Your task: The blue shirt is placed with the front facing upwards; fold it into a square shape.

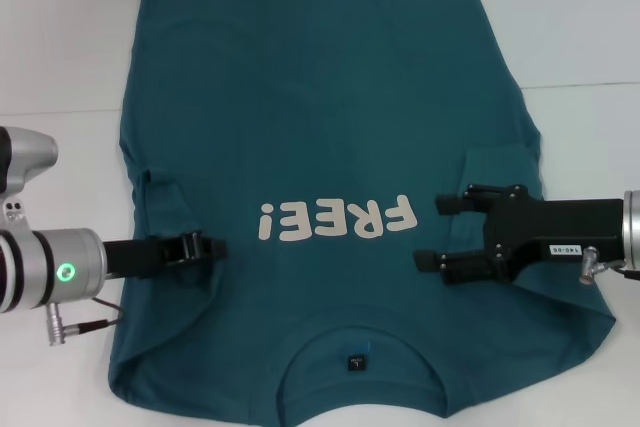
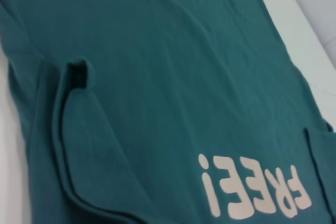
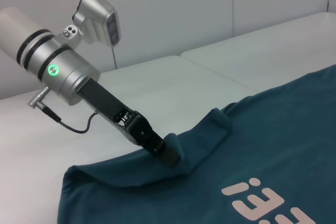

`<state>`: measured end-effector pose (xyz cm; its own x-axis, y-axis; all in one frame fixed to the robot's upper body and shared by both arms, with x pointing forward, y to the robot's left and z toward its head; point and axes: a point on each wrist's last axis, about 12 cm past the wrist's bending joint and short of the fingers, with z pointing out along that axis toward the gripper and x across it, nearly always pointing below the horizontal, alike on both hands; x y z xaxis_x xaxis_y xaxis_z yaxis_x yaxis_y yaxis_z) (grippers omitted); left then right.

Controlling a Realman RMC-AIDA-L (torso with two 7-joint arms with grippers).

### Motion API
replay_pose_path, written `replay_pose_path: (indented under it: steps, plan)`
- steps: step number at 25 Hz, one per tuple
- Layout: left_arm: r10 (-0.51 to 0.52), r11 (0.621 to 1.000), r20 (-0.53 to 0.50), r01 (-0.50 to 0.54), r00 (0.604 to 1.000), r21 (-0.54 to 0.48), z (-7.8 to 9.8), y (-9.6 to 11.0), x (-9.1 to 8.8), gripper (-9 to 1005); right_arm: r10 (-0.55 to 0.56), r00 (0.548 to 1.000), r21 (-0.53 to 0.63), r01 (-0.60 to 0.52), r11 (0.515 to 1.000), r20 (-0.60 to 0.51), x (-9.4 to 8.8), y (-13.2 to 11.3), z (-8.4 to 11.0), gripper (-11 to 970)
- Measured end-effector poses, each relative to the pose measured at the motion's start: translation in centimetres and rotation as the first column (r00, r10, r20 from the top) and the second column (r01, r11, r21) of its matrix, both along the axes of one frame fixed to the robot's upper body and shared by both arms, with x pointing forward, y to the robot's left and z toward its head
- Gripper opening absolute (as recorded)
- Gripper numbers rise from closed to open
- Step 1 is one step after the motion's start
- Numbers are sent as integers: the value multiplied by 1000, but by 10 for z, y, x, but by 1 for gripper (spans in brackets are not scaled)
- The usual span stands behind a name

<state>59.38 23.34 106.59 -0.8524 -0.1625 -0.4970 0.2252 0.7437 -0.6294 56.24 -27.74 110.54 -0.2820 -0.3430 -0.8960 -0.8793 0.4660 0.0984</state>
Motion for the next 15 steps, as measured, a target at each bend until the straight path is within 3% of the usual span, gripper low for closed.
replay_pose_path:
  steps: [6,15]
  plan:
    - [2,997,7,-2,1000,-79,5,-8,2,146,-1,1000,0,1,1000,-3,-1,0,-3,925]
    - [-23,987,49,30,999,-159,11,-13,0,409,-2,1000,0,2,1000,-4,-1,0,-3,924]
